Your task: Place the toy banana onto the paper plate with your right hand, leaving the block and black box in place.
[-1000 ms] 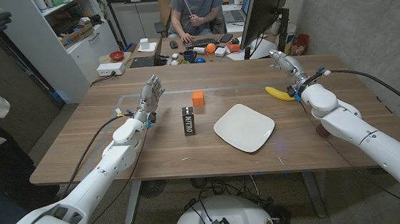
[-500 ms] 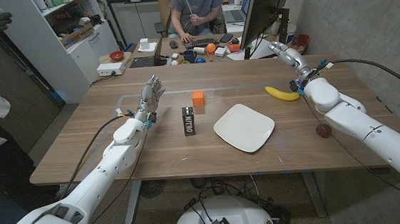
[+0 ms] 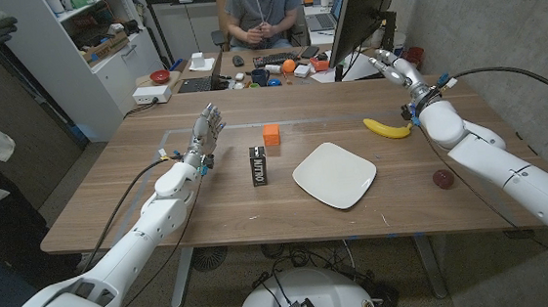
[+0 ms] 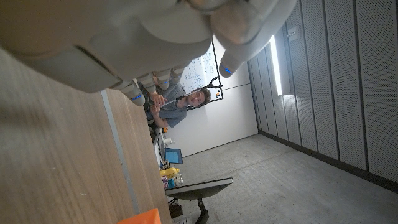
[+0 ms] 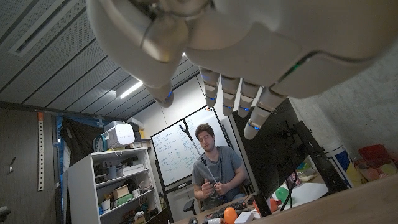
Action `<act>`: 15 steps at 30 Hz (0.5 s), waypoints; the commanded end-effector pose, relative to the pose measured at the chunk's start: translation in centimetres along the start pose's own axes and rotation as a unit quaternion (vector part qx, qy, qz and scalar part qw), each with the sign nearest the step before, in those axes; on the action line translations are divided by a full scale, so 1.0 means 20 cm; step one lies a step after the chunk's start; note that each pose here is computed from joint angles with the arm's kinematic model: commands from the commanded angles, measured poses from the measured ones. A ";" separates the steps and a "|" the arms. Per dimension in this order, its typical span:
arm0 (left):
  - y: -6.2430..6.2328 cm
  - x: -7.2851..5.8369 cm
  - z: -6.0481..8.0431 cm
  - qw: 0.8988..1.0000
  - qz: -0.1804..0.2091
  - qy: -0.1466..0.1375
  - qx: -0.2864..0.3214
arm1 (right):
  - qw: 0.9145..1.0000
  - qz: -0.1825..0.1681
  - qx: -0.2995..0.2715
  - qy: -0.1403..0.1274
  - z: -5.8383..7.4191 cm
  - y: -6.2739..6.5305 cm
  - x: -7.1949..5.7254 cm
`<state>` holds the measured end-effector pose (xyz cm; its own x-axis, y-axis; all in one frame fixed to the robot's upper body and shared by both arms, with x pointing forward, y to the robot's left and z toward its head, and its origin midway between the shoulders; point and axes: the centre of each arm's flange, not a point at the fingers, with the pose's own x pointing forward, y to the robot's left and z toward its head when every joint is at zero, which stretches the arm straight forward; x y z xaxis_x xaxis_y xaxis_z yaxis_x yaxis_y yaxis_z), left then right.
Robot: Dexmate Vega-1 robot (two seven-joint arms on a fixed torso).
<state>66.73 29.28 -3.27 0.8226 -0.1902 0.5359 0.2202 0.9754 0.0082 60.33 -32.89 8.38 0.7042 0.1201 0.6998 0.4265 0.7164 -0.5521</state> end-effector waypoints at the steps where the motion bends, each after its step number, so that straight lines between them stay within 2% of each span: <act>1: -0.01 0.01 0.00 1.000 -0.003 -0.002 0.000 | 0.996 -0.031 -0.084 -0.012 0.04 -0.04 -0.02; 15: -0.01 0.02 0.00 1.000 -0.006 -0.001 0.000 | 0.983 -0.047 -0.178 -0.012 0.07 -0.07 -0.03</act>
<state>66.87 29.14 -3.09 0.8203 -0.1943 0.5380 0.2242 0.9745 0.0101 59.14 -32.99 8.96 0.6636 0.0936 0.7422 0.5872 0.5495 -0.5944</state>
